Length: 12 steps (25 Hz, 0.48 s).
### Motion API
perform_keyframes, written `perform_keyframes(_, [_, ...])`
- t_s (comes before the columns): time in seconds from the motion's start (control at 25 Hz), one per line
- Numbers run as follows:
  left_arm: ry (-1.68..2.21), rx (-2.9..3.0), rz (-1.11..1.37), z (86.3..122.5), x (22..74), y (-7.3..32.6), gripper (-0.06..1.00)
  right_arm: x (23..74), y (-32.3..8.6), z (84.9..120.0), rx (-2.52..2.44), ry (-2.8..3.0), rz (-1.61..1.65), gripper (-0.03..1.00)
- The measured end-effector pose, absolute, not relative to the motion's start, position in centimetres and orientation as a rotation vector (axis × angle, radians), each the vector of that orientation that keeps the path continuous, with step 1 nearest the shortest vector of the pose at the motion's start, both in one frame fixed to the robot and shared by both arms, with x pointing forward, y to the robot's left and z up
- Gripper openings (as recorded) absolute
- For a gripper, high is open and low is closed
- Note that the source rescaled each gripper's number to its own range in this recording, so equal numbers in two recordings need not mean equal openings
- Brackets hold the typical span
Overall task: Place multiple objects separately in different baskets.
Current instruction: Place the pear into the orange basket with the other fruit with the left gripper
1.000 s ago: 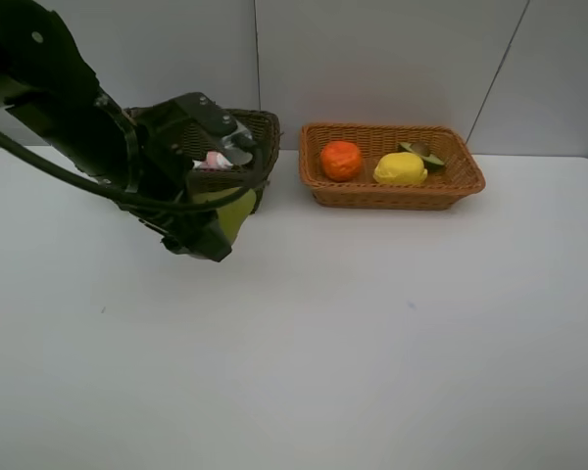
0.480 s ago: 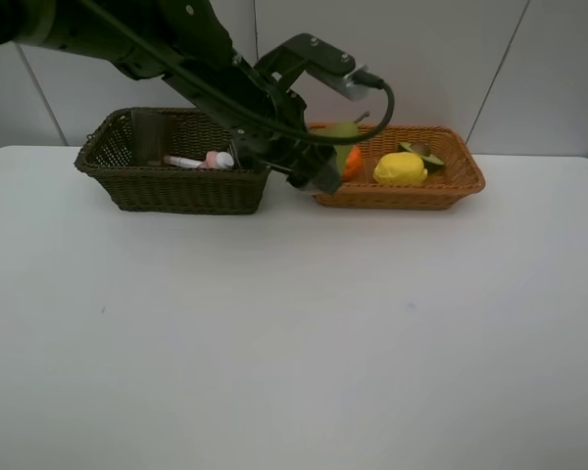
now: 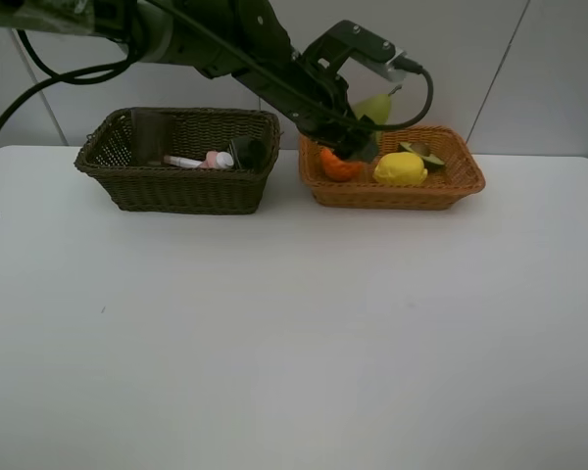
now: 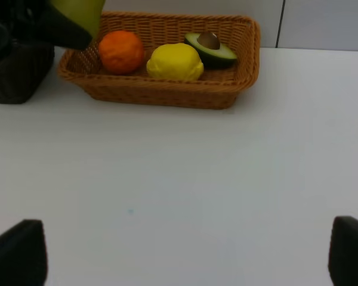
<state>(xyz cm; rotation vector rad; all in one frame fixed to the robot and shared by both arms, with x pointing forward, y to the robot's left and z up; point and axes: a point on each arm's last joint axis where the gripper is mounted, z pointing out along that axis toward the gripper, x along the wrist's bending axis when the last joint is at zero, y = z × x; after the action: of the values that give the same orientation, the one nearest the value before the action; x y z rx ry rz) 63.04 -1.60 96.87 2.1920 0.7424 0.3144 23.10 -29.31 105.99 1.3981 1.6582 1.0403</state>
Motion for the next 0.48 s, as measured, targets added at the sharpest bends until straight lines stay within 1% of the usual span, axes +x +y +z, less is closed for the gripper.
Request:
perform_keyframes(0.2, [0.736, 2.112, 0.427, 96.9, 64.8, -2.3, 0.93, 23.1, -29.3, 106.0, 1.398, 1.658, 1.04, 1.0])
perform_keyframes(0.48, [0.75, 2.057, 0.518, 95.4, 66.2, -2.7, 0.93, 23.1, -29.3, 106.0, 1.398, 1.658, 1.04, 1.0])
